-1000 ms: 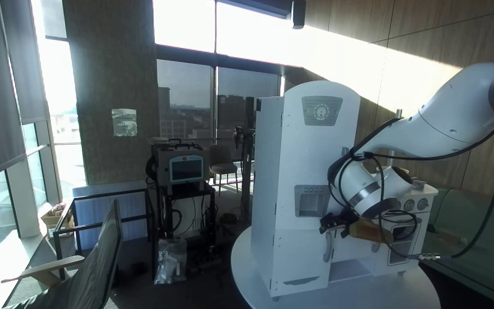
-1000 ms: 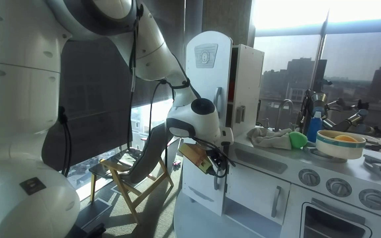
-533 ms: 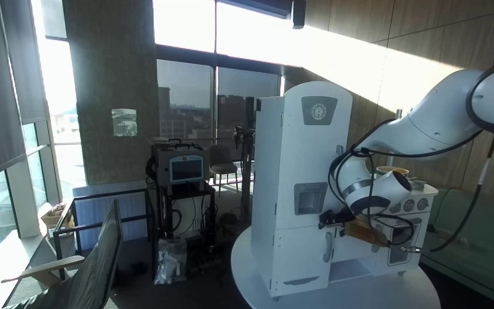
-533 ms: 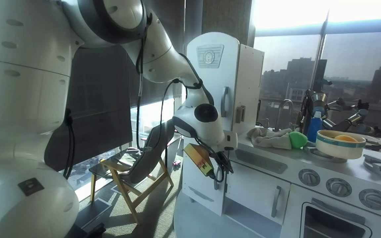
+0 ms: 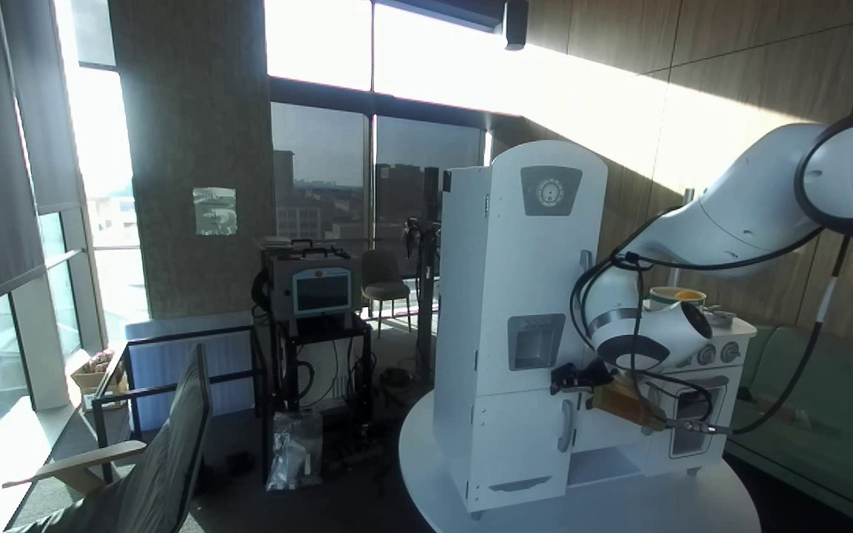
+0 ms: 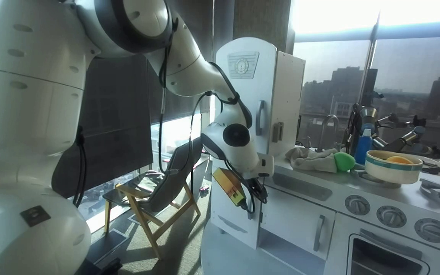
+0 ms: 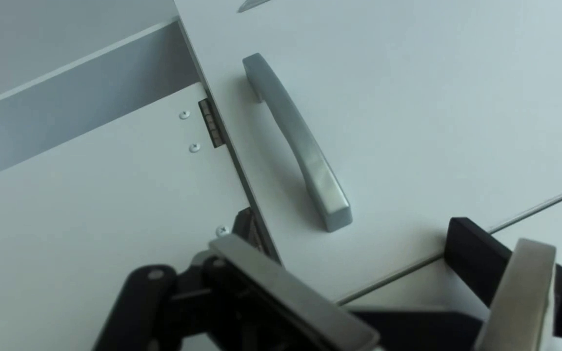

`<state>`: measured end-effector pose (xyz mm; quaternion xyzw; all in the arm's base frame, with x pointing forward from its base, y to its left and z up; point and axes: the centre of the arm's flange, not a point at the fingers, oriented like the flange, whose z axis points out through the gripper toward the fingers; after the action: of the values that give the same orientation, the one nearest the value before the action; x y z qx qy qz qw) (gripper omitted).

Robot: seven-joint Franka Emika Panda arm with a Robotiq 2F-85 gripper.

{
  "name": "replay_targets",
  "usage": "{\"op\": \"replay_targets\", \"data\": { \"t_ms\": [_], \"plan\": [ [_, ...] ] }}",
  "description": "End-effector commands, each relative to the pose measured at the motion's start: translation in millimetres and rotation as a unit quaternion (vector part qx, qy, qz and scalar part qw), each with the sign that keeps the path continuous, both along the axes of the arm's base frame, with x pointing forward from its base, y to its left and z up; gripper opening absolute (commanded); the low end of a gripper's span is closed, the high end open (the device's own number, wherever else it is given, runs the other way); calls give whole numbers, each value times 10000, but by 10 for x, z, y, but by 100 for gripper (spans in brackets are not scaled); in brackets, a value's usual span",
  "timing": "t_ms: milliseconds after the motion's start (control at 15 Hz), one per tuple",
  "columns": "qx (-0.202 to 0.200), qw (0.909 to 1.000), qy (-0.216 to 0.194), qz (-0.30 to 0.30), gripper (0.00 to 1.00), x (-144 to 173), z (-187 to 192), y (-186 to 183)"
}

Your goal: Close the cabinet door on the left and open the cabinet door on the lower right

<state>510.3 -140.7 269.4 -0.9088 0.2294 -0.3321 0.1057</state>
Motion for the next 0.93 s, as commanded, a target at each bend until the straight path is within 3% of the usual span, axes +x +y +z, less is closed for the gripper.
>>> {"op": "replay_targets", "data": {
  "t_ms": [0,333,600,667,800,867],
  "plan": [
    [-243,9997,32,-73,100,59,-196,-99],
    [-483,9982,344,51,100,-73,-485,-212],
    [-589,9975,348,197,99,-57,-616,-220],
    [-595,9974,353,220,75,-64,-617,-215],
    [-595,9973,336,279,70,-79,-622,-203],
    [-587,9972,335,317,61,-82,-623,-187]
  ]
}}
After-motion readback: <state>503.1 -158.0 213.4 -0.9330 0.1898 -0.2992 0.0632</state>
